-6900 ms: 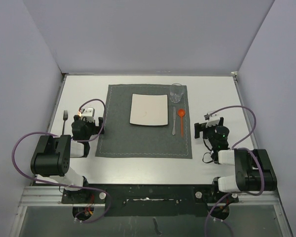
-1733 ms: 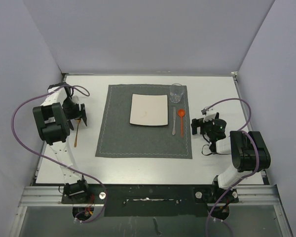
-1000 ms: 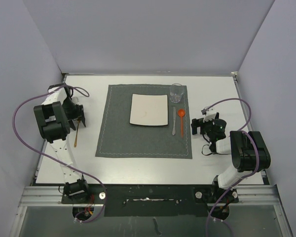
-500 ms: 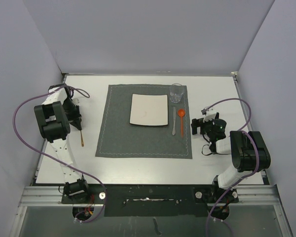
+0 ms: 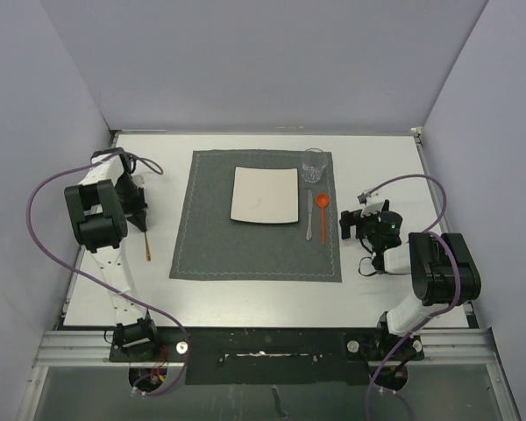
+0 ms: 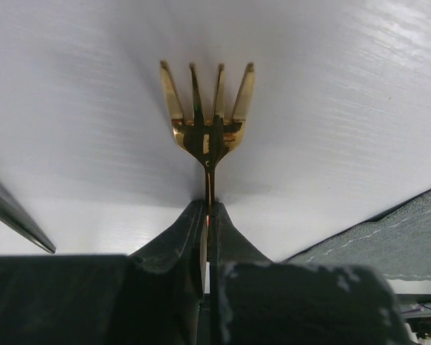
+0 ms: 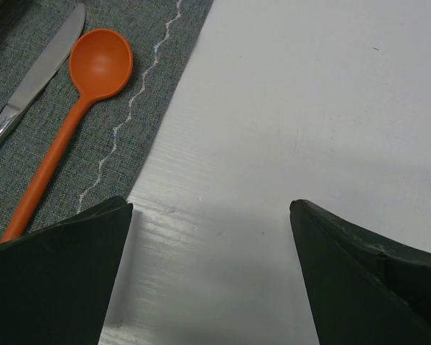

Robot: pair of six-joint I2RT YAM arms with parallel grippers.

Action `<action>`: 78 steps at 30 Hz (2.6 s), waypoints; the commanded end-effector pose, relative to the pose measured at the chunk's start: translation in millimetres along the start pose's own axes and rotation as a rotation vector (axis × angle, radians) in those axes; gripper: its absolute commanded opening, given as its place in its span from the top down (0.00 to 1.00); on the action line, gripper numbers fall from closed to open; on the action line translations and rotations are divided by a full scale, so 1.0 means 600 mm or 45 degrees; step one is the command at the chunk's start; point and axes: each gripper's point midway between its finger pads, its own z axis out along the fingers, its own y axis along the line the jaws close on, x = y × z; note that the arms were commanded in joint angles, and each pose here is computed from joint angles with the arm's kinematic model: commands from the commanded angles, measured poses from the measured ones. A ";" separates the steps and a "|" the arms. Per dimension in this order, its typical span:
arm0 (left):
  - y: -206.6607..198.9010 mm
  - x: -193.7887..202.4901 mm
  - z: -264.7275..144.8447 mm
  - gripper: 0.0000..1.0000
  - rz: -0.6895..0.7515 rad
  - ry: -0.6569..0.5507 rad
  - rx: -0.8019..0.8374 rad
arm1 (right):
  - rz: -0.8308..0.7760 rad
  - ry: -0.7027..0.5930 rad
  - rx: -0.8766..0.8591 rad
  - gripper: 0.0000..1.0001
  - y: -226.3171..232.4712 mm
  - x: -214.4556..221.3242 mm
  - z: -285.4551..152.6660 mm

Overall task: Set the dinner table for one person
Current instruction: Pick up the fork at the center of the board, then place the fork on the napkin.

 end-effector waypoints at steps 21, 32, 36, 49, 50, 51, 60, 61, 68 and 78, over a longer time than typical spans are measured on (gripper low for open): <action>-0.040 0.004 -0.102 1.00 0.091 -0.216 -0.077 | -0.017 -0.098 0.016 0.02 -0.011 -0.041 0.009; -0.098 0.006 -0.131 1.00 0.160 -0.259 -0.085 | -0.017 -0.098 0.016 0.02 -0.011 -0.041 0.009; -0.128 0.004 -0.135 1.00 0.186 -0.266 -0.085 | -0.017 -0.098 0.016 0.02 -0.011 -0.041 0.009; -0.236 0.003 -0.142 1.00 0.243 -0.287 -0.036 | -0.017 -0.098 0.016 0.02 -0.011 -0.041 0.009; -0.244 0.005 -0.141 1.00 0.245 -0.287 -0.034 | -0.017 -0.098 0.016 0.02 -0.011 -0.041 0.009; -0.251 0.005 -0.136 1.00 0.245 -0.282 -0.033 | -0.017 -0.098 0.015 0.02 -0.011 -0.041 0.009; -0.332 0.021 -0.103 1.00 0.304 -0.256 -0.025 | -0.017 -0.097 0.017 0.02 -0.011 -0.041 0.009; -0.340 0.022 -0.100 1.00 0.313 -0.254 -0.025 | -0.017 -0.097 0.017 0.02 -0.011 -0.041 0.009; -0.362 0.034 -0.075 1.00 0.328 -0.211 -0.043 | -0.017 -0.097 0.016 0.02 -0.011 -0.041 0.009; -0.358 0.038 -0.034 1.00 0.310 -0.151 -0.079 | -0.017 -0.098 0.016 0.02 -0.011 -0.041 0.009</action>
